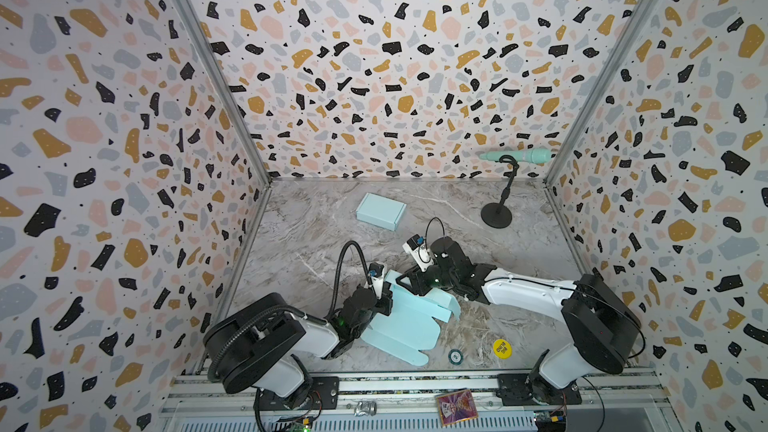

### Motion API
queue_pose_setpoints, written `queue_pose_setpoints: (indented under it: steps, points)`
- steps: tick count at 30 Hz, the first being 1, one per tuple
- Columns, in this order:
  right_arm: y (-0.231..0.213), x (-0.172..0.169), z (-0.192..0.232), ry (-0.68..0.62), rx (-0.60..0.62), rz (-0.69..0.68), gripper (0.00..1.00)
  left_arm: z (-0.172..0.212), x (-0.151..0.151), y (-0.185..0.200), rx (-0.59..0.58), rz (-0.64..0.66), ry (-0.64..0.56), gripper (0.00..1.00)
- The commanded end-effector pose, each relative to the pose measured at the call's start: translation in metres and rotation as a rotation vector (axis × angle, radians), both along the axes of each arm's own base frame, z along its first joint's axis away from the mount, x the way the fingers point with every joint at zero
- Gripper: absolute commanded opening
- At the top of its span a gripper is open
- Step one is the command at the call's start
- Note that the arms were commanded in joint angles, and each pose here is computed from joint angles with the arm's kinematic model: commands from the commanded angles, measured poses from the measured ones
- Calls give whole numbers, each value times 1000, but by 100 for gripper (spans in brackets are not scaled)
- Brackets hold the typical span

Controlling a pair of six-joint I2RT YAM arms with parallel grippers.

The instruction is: Fold the paper box

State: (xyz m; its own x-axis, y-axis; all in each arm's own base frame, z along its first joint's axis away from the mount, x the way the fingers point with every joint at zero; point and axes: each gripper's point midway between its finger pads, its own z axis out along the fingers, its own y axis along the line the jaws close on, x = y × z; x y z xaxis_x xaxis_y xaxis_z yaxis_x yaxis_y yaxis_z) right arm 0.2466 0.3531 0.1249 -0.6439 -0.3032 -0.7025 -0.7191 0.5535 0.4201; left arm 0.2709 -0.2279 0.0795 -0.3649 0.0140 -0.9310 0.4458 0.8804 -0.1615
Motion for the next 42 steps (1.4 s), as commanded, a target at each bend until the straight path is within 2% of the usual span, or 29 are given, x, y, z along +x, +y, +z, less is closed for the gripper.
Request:
queue_pose_setpoints:
  steps: [1,4,6,9,12,13,21,26,34,37,42]
  points:
    - [-12,2,47,-86,-11,-49,49,21,5,5,-56,48,-47,4]
    - [-34,4,104,-198,5,-125,49,19,7,13,-43,92,-22,3]
    - [-49,0,134,-259,10,-165,45,17,8,18,-31,124,-2,2]
    - [-62,-14,152,-295,-5,-187,26,18,9,25,-31,170,24,0]
    - [-67,-24,146,-311,-81,-208,4,26,11,27,-47,198,39,0]
    - [-69,-25,141,-316,-107,-218,0,28,12,27,-55,210,46,0]
    - [-78,-20,105,-299,-238,-275,0,46,16,31,-108,274,83,0]
    - [-81,-15,94,-285,-235,-308,0,54,13,35,-125,279,74,0]
    - [-63,-6,71,-269,-234,-262,0,62,7,39,-154,263,58,0]
    - [-50,-2,74,-282,-199,-228,0,66,6,39,-170,261,56,0]
    - [-31,-5,105,-359,-61,-155,0,78,5,35,-206,239,51,0]
